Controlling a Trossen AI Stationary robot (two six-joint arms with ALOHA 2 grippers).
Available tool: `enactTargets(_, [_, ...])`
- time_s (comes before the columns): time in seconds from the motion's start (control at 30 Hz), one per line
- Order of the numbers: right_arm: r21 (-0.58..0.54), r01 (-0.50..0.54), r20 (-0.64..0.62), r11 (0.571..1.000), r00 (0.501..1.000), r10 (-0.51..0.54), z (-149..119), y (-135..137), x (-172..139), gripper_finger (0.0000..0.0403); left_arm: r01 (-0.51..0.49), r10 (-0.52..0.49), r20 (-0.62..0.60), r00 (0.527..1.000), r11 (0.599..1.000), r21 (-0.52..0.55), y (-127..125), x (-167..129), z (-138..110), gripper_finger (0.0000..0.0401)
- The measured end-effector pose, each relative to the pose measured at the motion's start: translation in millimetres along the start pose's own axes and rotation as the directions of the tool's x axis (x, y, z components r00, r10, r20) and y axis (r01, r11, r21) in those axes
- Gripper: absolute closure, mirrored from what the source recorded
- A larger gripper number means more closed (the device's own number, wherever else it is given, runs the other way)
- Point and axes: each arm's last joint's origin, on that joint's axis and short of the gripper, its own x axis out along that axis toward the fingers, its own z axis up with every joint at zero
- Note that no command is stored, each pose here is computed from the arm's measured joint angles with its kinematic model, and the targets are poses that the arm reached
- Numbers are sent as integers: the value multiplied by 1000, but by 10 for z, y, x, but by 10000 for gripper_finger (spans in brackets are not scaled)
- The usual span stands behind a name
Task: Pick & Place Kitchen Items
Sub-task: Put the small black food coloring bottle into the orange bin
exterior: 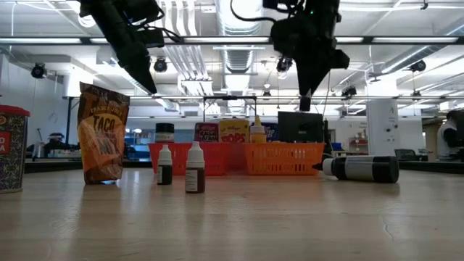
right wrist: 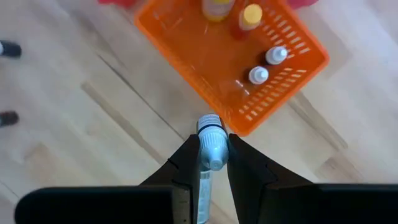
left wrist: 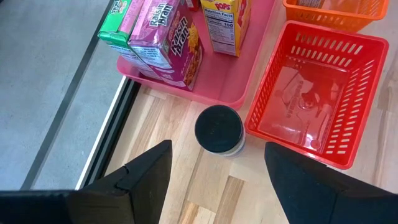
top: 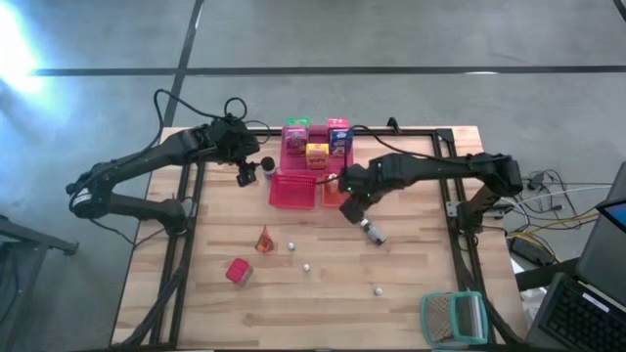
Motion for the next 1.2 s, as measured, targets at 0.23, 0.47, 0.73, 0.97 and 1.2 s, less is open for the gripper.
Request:
enactTargets(0.23, [-20, 26, -11, 999, 1000, -27, 177, -53, 256, 349, 0, 0, 0, 1000, 1000, 0, 0, 0, 0, 139])
enactTargets(0.47, [-32, 53, -42, 998, 998, -54, 258, -58, 482, 349, 0, 0, 0, 1000, 1000, 0, 0, 0, 0, 139])
enactTargets(0.73, [-88, 53, -30, 995, 998, -56, 373, -111, 616, 349, 0, 0, 0, 1000, 1000, 0, 0, 0, 1, 139])
enactTargets(0.97, [-109, 44, -6, 993, 999, -44, 471, -203, 633, 349, 0, 0, 0, 1000, 1000, 0, 0, 0, 0, 139])
enactTargets(1.2, [-135, 56, -39, 989, 997, -62, 507, -238, 769, 349, 0, 0, 0, 1000, 1000, 0, 0, 0, 0, 139])
